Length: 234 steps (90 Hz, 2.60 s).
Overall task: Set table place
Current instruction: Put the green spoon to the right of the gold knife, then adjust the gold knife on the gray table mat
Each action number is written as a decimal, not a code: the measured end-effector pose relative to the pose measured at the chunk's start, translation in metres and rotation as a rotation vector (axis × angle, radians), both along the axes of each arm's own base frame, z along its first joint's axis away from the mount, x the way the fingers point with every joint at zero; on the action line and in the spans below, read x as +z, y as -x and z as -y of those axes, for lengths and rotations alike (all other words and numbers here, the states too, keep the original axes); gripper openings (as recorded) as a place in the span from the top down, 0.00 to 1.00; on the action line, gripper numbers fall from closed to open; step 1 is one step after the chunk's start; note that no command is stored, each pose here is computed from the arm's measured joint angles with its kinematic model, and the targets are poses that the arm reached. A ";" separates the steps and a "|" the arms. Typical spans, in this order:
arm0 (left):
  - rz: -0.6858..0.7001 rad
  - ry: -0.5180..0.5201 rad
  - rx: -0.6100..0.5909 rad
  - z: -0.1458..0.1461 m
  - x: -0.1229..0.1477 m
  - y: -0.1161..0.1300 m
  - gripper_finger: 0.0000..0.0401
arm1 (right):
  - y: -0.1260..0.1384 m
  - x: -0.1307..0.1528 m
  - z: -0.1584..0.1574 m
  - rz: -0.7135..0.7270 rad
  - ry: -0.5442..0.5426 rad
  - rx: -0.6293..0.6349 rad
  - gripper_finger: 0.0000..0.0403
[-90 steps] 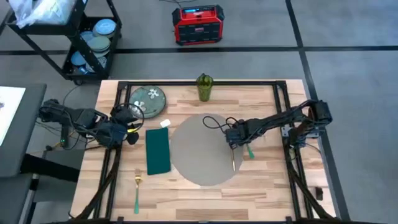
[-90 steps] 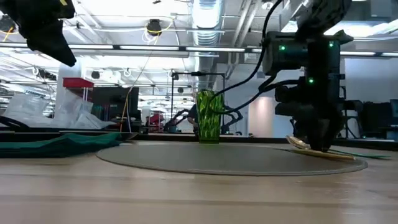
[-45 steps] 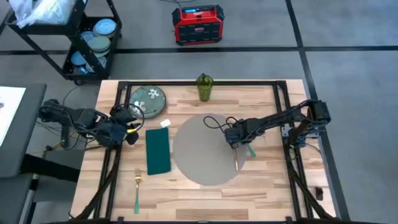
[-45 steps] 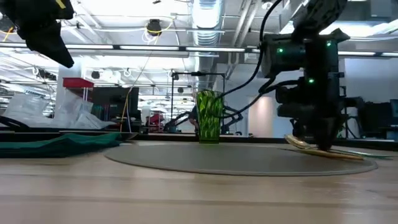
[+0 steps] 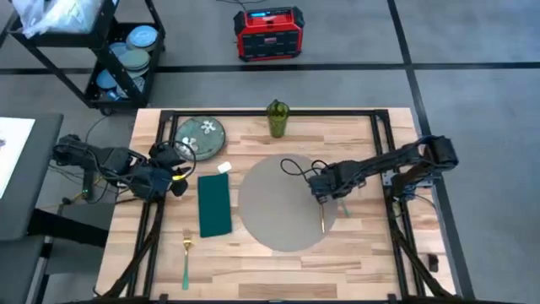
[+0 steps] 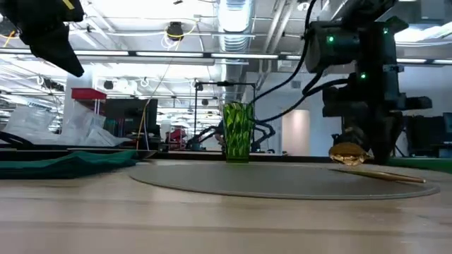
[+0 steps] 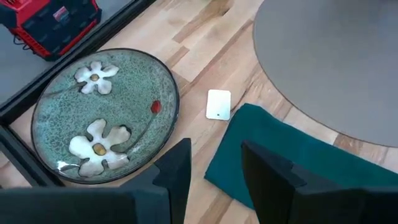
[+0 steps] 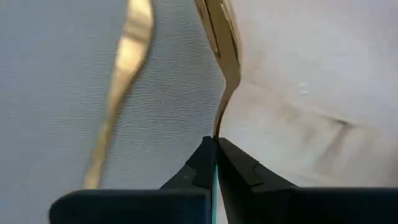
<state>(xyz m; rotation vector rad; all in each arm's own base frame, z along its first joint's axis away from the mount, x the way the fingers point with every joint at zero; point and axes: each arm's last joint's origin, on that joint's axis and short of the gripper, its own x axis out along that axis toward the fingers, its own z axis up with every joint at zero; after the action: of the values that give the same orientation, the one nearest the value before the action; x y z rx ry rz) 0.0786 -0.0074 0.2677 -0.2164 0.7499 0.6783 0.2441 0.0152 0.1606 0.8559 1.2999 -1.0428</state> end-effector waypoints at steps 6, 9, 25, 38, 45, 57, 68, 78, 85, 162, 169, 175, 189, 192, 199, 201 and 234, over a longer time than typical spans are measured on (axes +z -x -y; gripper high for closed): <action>0.000 0.000 0.000 0.000 0.000 0.000 0.69 | -0.002 0.003 -0.005 0.047 -0.009 -0.015 1.00; 0.000 0.000 0.000 0.000 0.000 0.000 0.69 | -0.004 0.004 -0.007 0.077 -0.014 -0.021 1.00; -0.013 -0.004 0.000 0.000 0.000 0.001 0.69 | -0.013 0.002 -0.016 0.199 -0.030 -0.029 1.00; -0.013 -0.004 0.000 0.000 -0.001 0.001 0.69 | -0.005 -0.012 -0.021 0.237 -0.005 -0.096 1.00; -0.012 -0.003 0.000 0.000 0.000 0.001 0.69 | -0.001 -0.018 -0.026 0.333 -0.023 -0.125 1.00; -0.012 -0.003 0.001 0.000 0.000 0.001 0.69 | 0.015 -0.024 -0.030 0.472 -0.011 -0.219 1.00; -0.009 -0.001 0.004 0.000 0.000 0.001 0.69 | 0.038 -0.026 -0.030 0.511 0.020 -0.301 1.00; -0.001 0.009 0.017 0.000 0.000 0.001 0.69 | 0.053 -0.022 -0.030 0.580 0.043 -0.349 1.00; 0.004 0.013 0.023 0.000 0.000 0.001 0.69 | 0.057 -0.017 -0.029 0.626 0.049 -0.358 1.00; -0.001 0.009 0.018 0.000 0.000 0.001 0.69 | 0.093 0.025 -0.113 0.118 -0.001 -0.242 1.00; -0.001 0.008 0.018 0.000 0.000 0.001 0.69 | 0.092 0.024 -0.116 0.105 0.006 -0.236 1.00; 0.000 0.005 0.020 0.000 0.000 0.001 0.69 | 0.092 0.022 -0.117 0.100 0.013 -0.230 1.00; 0.003 -0.003 0.024 -0.001 0.000 0.001 0.69 | 0.092 0.019 -0.118 0.106 0.070 -0.197 1.00; 0.003 -0.003 0.024 -0.001 0.000 0.001 0.69 | 0.093 0.019 -0.116 0.117 0.096 -0.191 1.00; 0.004 -0.004 0.025 -0.001 0.000 0.001 0.69 | 0.092 0.023 -0.107 0.121 0.136 -0.196 1.00; 0.004 -0.005 0.025 -0.001 0.000 0.001 0.69 | 0.092 0.023 -0.103 0.109 0.140 -0.202 1.00; 0.020 -0.010 0.047 -0.001 0.000 0.001 0.69 | 0.084 -0.003 -0.067 0.029 0.018 -0.111 1.00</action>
<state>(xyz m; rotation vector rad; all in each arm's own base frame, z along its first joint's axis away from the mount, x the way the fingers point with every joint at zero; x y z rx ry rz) 0.0775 -0.0062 0.2679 -0.2319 0.7241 0.7232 0.1603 0.0820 0.1574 0.9348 1.2284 -1.1230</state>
